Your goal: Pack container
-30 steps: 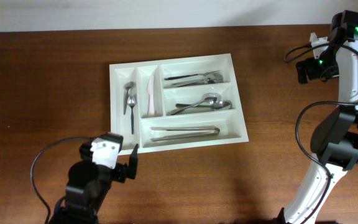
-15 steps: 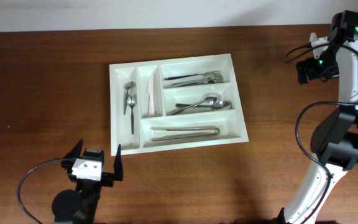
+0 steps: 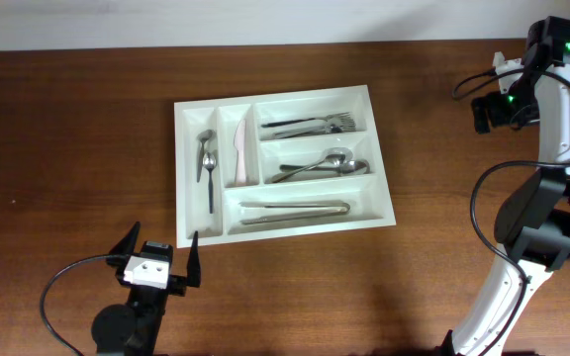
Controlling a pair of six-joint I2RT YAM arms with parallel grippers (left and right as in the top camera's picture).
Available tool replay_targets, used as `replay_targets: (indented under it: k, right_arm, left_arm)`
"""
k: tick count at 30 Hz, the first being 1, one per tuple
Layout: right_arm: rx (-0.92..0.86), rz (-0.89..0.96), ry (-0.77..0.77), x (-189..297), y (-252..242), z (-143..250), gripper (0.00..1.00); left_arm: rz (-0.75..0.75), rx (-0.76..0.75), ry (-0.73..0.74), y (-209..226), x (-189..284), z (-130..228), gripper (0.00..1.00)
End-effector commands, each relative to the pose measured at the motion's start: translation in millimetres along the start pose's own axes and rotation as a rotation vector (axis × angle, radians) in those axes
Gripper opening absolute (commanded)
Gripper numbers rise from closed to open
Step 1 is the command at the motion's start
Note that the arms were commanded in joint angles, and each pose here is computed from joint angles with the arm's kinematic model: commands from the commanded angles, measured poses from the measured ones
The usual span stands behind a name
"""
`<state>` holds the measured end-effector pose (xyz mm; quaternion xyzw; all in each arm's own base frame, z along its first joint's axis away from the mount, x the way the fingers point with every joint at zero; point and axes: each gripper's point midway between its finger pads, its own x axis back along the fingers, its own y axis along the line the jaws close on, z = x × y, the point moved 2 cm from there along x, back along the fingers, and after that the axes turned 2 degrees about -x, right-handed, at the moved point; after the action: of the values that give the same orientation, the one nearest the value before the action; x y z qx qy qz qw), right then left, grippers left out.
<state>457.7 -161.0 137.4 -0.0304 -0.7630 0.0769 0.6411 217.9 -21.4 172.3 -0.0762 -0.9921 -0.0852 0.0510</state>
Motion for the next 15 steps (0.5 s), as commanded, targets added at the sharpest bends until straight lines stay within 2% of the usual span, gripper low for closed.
replay_targets:
  k: [1, 3, 8, 15]
  right_arm:
    - [-0.006, 0.011, -0.039, 16.0, -3.4, -3.4, 0.99]
    - [-0.006, 0.011, -0.039, 16.0, -3.4, -3.4, 0.99]
    - [-0.006, 0.011, -0.039, 16.0, -3.3, -3.3, 0.99]
    - [-0.006, 0.01, -0.039, 16.0, -3.3, -3.3, 0.99]
  left_arm:
    - [-0.058, 0.069, 0.032, 7.3, -1.2, 12.2, 0.99]
    - [-0.093, 0.122, 0.046, 10.4, -2.4, 18.9, 0.99]
    - [-0.106, 0.116, 0.049, 11.3, -2.3, 19.2, 0.99]
    - [-0.064, 0.012, 0.016, 6.3, -3.0, 11.3, 0.99]
